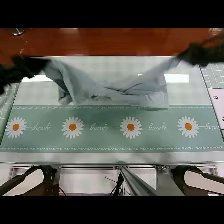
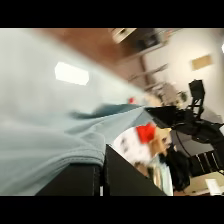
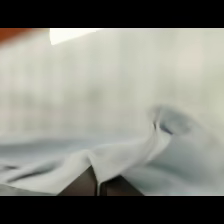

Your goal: Fold the shirts.

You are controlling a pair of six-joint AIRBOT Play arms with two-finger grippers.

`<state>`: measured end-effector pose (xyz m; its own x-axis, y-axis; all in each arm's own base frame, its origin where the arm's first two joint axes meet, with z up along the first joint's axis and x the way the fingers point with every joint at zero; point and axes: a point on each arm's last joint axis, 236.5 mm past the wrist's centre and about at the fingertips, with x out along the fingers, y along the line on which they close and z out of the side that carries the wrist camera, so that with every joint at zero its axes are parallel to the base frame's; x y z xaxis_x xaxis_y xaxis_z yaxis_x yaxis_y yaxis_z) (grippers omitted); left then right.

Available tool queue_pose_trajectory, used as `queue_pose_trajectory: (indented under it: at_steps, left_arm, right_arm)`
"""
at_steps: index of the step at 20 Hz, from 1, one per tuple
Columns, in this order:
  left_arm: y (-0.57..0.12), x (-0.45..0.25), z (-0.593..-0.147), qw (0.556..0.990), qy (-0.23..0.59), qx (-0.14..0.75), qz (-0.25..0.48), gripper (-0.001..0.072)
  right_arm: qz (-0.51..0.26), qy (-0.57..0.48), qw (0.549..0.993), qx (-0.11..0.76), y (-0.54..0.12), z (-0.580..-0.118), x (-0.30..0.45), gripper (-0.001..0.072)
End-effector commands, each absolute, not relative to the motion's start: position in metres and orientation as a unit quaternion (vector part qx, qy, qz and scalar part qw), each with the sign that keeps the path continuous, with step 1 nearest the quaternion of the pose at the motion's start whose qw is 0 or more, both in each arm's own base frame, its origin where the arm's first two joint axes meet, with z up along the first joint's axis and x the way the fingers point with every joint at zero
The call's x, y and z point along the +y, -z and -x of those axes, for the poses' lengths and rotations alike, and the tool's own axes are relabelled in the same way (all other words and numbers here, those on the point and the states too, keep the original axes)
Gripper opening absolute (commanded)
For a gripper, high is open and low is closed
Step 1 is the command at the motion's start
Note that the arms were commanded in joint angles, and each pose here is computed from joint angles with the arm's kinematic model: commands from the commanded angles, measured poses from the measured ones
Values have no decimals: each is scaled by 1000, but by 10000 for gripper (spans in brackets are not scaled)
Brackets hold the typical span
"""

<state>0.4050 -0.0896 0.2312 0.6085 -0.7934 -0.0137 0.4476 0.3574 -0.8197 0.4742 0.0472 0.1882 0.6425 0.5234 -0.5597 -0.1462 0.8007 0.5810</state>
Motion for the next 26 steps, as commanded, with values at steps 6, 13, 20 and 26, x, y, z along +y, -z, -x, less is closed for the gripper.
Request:
queue_pose_trajectory:
  at_steps: [6, 13, 20, 26]
  left_arm:
    - [-502, -77, -282, 963, 239, 30, 125, 18]
    - [-543, -8, -123, 992, -94, -82, -28, 19]
    - [-461, 0, -149, 997, -73, 26, 19, 19]
    - [-285, -7, -286, 962, 43, 211, 168, 19]
  right_arm:
    - [-37, -141, 989, 33, -512, -305, 48, 22]
    - [13, -44, 999, 20, -503, -172, 35, 22]
    - [-21, 43, 992, 115, -422, -167, -4, 22]
    - [-77, -20, 965, 251, -296, -263, 5, 22]
